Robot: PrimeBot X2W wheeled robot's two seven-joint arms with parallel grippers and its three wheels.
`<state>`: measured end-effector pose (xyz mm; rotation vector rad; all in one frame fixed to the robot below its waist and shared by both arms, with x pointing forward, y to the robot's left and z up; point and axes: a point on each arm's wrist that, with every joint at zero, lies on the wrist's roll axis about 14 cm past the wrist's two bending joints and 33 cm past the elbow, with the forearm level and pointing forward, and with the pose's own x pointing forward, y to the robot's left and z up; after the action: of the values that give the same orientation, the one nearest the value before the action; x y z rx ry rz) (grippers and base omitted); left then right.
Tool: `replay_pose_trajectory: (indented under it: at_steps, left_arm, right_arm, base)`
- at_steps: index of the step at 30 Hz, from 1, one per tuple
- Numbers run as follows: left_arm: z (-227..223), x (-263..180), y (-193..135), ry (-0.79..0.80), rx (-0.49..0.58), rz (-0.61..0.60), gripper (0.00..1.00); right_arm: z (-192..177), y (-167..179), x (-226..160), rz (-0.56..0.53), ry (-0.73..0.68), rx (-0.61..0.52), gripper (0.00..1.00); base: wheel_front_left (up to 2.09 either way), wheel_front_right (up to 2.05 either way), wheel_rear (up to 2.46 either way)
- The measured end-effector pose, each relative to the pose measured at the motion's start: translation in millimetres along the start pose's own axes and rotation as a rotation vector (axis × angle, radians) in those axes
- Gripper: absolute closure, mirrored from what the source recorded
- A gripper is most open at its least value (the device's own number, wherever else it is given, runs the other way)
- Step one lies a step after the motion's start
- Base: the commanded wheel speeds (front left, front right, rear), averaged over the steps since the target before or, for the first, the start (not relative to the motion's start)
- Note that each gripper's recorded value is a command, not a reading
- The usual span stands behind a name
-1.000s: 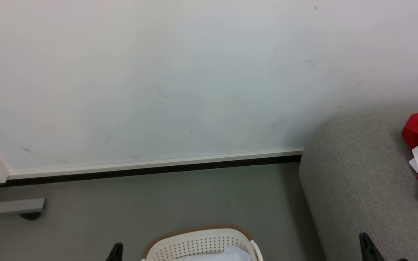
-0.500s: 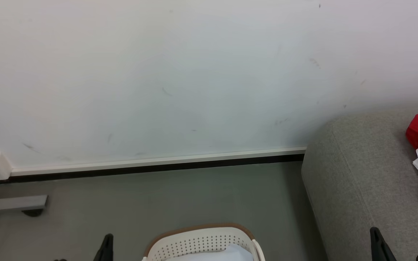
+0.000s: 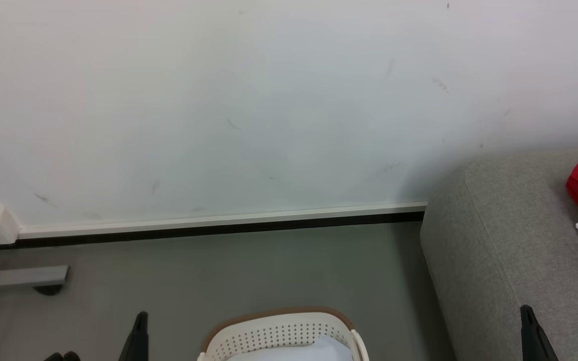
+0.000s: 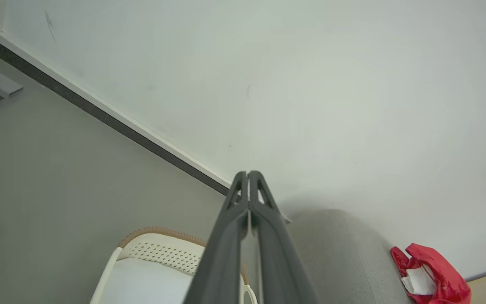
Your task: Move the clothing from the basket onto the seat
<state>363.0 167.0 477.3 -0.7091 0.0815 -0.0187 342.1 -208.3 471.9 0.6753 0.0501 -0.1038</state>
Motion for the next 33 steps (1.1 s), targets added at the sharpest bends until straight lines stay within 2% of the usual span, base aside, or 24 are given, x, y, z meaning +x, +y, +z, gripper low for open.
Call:
replay_pose_trajectory:
  at_steps: [33]
  left_arm:
    - [22,12,2,-0.031,-0.391,0.021,1.00]
  right_arm:
    - [11,11,20,0.019,0.005,0.407,1.00]
  base:
    - [0.00,0.00,0.00]
